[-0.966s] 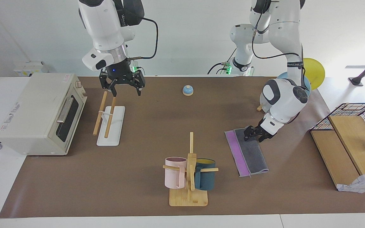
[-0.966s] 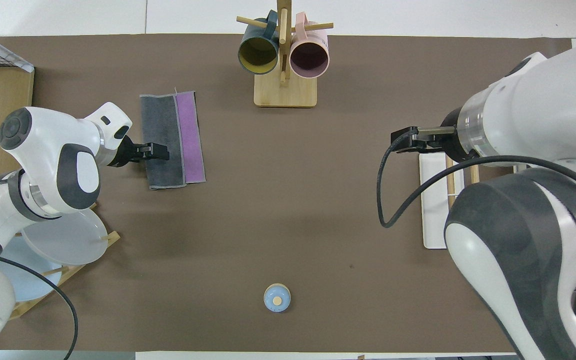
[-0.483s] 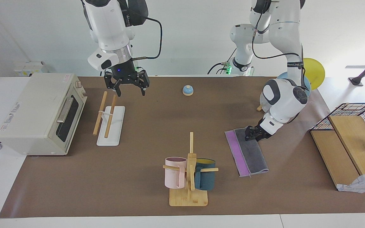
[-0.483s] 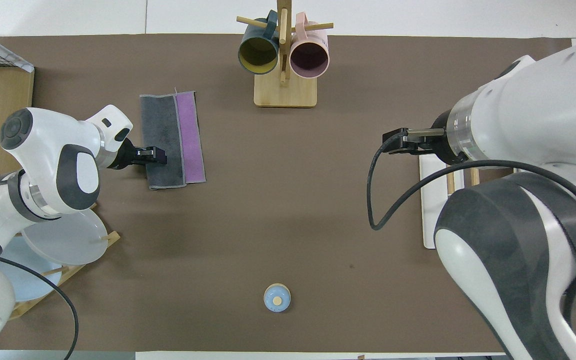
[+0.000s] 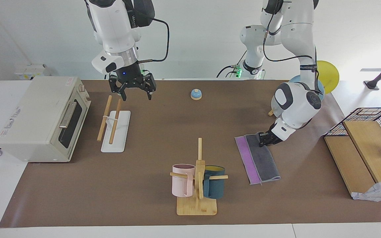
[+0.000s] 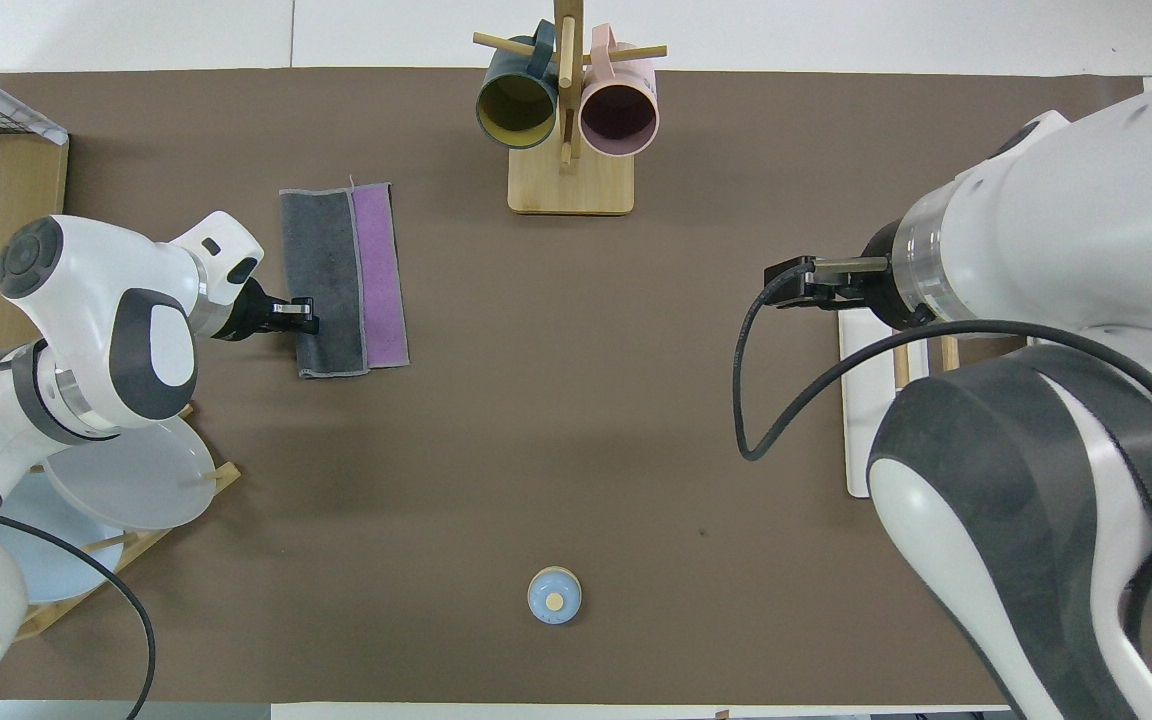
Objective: Fold towel and hang on rack
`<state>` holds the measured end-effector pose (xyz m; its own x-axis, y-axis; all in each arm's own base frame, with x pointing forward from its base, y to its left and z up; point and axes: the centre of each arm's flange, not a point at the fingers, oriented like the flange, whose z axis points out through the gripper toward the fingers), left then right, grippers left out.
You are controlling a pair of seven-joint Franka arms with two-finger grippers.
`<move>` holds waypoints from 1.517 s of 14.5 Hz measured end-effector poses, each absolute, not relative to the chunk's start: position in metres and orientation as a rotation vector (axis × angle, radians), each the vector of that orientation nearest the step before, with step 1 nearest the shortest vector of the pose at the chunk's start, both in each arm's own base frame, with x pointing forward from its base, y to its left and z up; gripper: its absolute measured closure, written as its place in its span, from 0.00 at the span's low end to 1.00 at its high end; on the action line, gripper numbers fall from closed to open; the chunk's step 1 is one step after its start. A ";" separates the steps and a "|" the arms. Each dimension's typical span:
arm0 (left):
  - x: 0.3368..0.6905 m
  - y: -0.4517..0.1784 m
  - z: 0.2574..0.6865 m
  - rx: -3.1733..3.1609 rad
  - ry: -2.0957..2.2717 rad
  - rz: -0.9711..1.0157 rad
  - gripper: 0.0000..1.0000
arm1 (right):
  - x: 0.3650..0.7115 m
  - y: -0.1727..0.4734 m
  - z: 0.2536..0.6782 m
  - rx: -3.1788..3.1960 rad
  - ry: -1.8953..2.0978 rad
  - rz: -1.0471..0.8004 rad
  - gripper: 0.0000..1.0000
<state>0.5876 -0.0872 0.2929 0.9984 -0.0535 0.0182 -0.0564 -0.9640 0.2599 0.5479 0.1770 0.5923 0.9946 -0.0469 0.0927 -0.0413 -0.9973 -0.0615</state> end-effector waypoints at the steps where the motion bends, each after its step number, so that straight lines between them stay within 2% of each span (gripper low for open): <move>1: 0.588 -0.087 0.293 2.876 -0.078 0.015 0.93 | 0.548 0.177 0.592 -3.077 0.075 -0.145 0.00; 2: 0.588 -0.086 0.293 2.874 -0.075 0.014 0.98 | 0.548 0.178 0.592 -3.077 0.084 -0.145 0.00; 6: 0.591 -0.082 0.309 2.859 0.041 -0.016 0.98 | 0.543 0.191 0.592 -3.070 0.144 -0.140 0.00; 14: 0.603 -0.126 0.427 2.741 0.660 -0.108 0.98 | 0.539 0.219 0.598 -2.914 0.391 -0.119 0.00; 19: 0.590 -0.207 0.504 2.563 1.210 -0.155 0.98 | 0.533 0.247 0.598 -2.753 0.650 -0.066 0.00; 22: 0.576 -0.234 0.538 2.385 1.481 -0.172 0.98 | 0.537 0.253 0.592 -2.573 0.865 -0.004 0.00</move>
